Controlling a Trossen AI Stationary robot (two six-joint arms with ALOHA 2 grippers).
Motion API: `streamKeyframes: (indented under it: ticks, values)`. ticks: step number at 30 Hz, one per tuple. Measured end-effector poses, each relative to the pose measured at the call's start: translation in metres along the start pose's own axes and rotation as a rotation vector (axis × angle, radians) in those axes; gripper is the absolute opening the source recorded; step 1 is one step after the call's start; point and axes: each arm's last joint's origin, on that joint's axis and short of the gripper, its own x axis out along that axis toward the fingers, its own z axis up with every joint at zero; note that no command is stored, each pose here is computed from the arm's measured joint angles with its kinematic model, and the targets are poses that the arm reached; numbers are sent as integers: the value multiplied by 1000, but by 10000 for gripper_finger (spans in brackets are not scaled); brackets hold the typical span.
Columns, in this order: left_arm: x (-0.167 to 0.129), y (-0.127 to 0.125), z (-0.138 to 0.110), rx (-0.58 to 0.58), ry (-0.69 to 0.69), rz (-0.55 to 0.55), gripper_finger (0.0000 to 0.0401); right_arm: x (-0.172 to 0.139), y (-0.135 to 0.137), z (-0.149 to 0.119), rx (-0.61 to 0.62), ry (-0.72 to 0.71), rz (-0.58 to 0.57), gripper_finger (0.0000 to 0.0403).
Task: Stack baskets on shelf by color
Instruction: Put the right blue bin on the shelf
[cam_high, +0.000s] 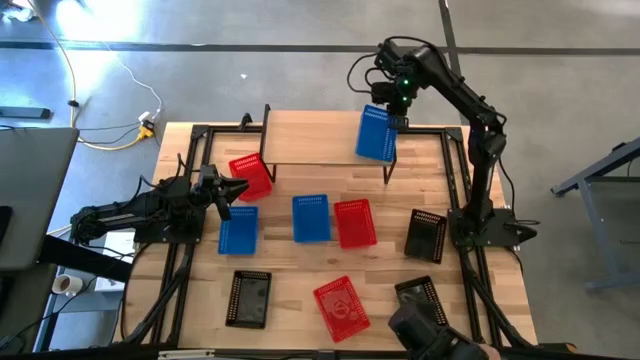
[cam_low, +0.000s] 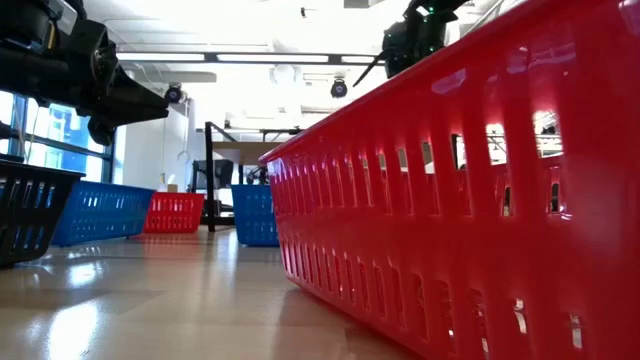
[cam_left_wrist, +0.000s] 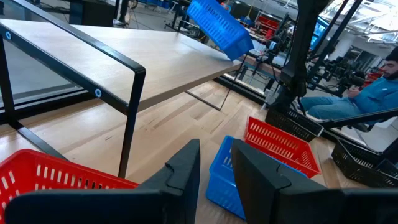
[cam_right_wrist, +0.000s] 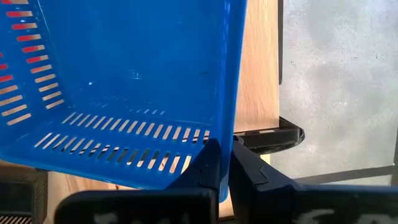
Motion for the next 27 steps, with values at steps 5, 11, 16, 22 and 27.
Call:
streamKeyframes:
  ticks: [5, 11, 16, 22, 27]
  values:
    - [0, 0, 0, 0, 0, 0, 82, 0, 4, 6, -24, 10, -36, 17]
    - [0, 0, 0, 0, 0, 0, 82, 0, 8, 10, -48, 14, -54, 54]
    - [0, 0, 0, 0, 0, 0, 82, 0, 7, 10, -44, 31, -80, 63]
    - [0, 0, 0, 0, 0, 0, 82, -12, 13, 14, 24, -19, -70, 62]
    - [0, 0, 0, 0, 0, 0, 82, -32, 35, 26, 63, -144, -3, 62]
